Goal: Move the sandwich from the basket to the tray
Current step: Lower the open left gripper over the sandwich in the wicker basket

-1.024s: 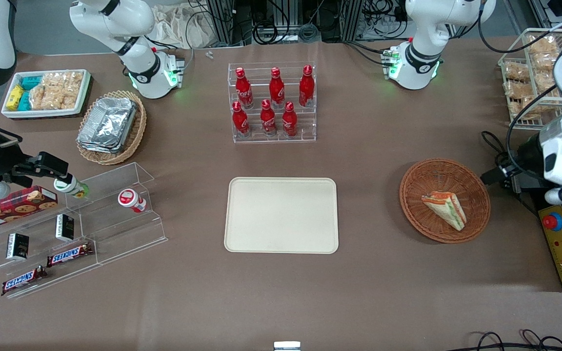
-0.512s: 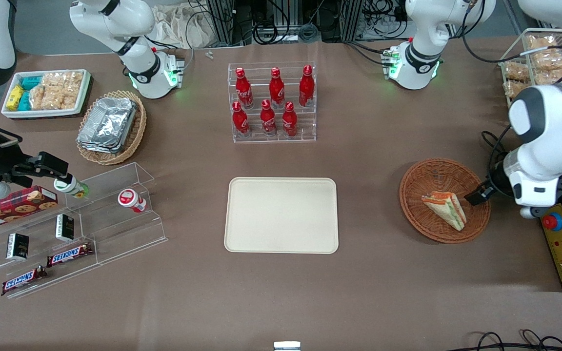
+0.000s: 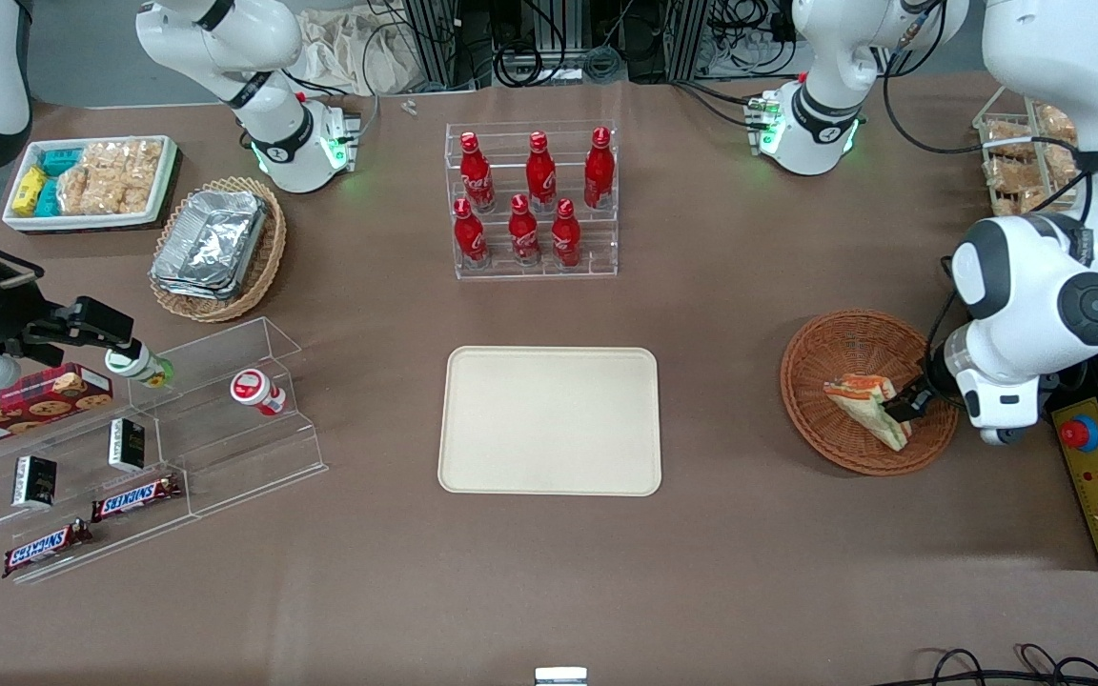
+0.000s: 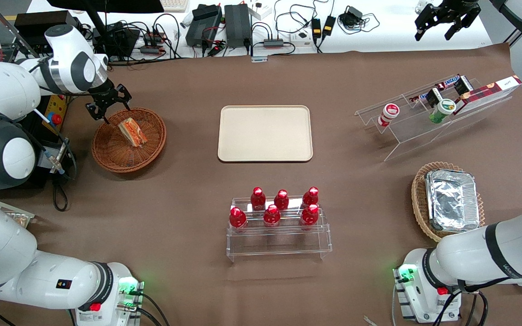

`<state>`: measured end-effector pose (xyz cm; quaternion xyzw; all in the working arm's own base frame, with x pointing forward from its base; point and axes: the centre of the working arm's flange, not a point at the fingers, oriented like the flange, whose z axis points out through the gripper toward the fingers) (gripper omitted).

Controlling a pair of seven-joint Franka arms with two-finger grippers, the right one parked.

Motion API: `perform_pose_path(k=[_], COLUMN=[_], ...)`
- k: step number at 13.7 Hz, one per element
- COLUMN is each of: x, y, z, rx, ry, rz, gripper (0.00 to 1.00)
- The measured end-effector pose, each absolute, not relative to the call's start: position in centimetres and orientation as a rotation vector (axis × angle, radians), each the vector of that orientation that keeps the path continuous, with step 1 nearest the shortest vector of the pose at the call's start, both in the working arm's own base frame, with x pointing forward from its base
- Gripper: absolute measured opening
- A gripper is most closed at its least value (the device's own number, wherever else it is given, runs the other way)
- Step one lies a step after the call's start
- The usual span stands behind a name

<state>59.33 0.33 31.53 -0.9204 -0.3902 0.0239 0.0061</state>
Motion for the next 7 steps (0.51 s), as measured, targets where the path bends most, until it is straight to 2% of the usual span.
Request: perform_pose_path(k=[3,7], x=[59.8,60.0], y=[-0.3,-1.0], z=[30.2,28.5], rx=[-2.884,-2.888], ry=[-1.225,-1.250], rz=[0.039,0.062], gripper=[0.95,0.95])
